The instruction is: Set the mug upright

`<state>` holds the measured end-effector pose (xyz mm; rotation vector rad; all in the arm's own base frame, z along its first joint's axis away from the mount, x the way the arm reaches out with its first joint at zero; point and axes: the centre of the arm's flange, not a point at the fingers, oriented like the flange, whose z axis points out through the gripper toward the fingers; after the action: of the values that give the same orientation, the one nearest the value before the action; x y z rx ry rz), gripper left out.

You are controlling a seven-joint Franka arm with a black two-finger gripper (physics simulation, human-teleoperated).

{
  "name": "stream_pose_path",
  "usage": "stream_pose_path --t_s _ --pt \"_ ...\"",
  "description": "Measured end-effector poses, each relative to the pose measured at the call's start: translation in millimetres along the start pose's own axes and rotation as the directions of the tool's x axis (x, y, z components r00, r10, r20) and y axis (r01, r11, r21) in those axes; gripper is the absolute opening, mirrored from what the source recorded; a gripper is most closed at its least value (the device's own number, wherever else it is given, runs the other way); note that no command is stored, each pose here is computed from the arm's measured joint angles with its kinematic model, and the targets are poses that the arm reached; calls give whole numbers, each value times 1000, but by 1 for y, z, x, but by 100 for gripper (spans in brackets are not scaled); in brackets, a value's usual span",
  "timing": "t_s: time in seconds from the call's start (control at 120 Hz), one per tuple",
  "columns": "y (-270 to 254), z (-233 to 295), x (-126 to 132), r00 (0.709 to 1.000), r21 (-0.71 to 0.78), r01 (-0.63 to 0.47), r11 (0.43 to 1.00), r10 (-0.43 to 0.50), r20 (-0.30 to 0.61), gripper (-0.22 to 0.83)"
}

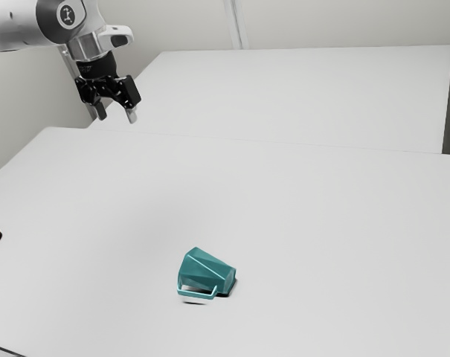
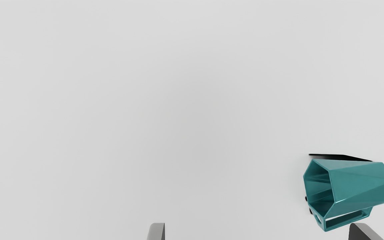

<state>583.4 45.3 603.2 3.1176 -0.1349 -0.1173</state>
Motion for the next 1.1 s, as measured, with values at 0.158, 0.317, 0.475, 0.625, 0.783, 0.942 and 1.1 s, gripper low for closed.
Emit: stream_pose_path --t_s 0.158,0.317,0.475,0.625,0.783,0.942,1.1 --pt "1 0 0 1000 0 -4 1000 4 -2 62" --pt "2 -3 -6 1000 -7 -6 1000 6 -4 62" --pt "13 16 -43 999 -129 6 992 -2 32 62" --pt "23 67 -97 997 -295 63 954 -49 56 62" --pt "36 146 -116 991 -465 130 876 -108 74 62" --pt "46 220 -121 982 -591 186 785 -157 101 61" --pt "57 264 -123 981 -631 193 752 -159 110 61"
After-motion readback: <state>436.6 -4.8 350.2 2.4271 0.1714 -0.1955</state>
